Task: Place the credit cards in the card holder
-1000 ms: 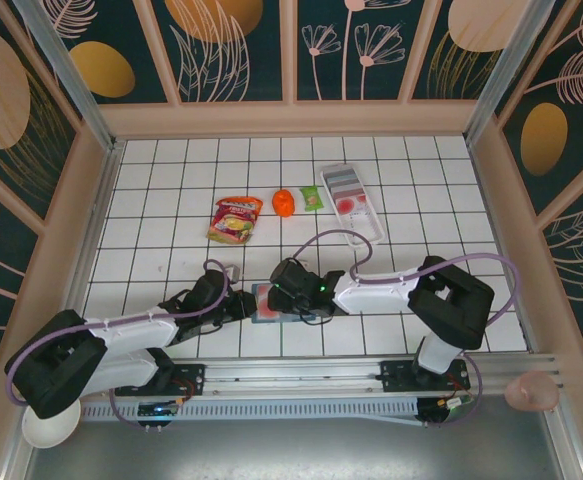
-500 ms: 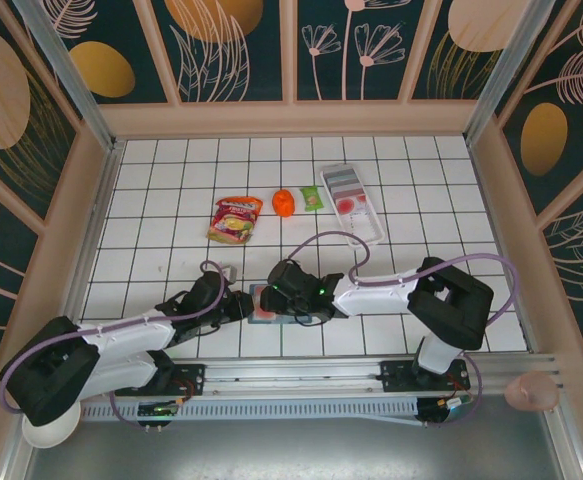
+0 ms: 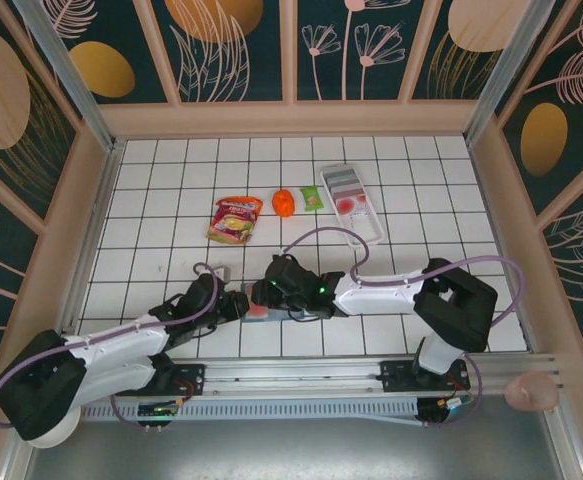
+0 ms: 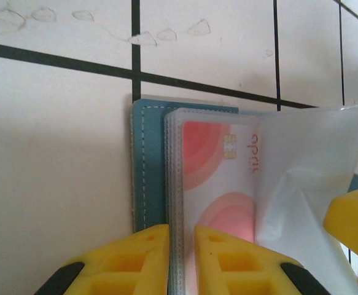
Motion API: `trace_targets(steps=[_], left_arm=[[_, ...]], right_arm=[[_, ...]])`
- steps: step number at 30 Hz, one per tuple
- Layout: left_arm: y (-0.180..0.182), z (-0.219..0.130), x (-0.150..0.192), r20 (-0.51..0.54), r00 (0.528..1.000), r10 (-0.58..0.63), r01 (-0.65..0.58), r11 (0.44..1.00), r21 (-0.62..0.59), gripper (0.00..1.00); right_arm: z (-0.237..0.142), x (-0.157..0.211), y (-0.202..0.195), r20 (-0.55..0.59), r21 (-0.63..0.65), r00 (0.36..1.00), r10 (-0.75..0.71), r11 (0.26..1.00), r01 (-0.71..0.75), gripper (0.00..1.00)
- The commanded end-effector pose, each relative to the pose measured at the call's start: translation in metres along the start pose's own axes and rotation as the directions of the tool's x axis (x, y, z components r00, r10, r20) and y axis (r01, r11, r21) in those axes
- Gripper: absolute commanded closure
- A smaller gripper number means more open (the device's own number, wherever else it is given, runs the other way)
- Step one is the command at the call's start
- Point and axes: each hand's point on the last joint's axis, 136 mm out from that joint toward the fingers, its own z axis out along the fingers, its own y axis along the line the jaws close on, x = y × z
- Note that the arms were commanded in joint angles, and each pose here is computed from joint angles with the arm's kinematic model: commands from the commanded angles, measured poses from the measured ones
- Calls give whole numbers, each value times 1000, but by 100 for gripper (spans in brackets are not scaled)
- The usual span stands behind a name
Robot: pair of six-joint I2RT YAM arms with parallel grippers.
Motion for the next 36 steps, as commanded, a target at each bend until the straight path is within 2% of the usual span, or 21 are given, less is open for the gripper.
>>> trace_targets(steps=[1, 10, 13, 19, 24, 28, 31, 36], left_arm=[[11, -1, 5, 3, 1000, -21, 21, 999, -36, 81], [19, -7, -1, 43, 998, -39, 42, 997, -69, 83], [25, -13, -8, 87, 995, -47, 56, 993, -105, 85], [35, -35, -29, 210, 975, -71, 110, 977, -182, 84], [36, -51, -39, 273, 958, -85, 140, 972, -189, 82], [37, -57, -42, 296, 950, -97, 157, 970, -185, 81], [36, -59, -42, 298, 949, -102, 160, 971, -180, 81], [25, -56, -42, 277, 957, -91, 133, 982, -136, 80]], right_arm=[[-8, -9, 30, 35, -87, 999, -6, 996, 9, 53], [6, -4, 43, 7, -179, 1000, 27, 983, -26, 53], [9, -4, 49, 3, -208, 999, 38, 977, -37, 53], [24, 3, 42, -35, -207, 997, 71, 975, -76, 53], [32, 7, 53, -69, -295, 993, 96, 949, -112, 53], [36, 5, 70, -81, -343, 995, 62, 935, -86, 53], [30, -1, 74, -55, -339, 997, 47, 939, -63, 53], [-3, -26, 73, 81, -254, 996, -44, 965, 64, 52]])
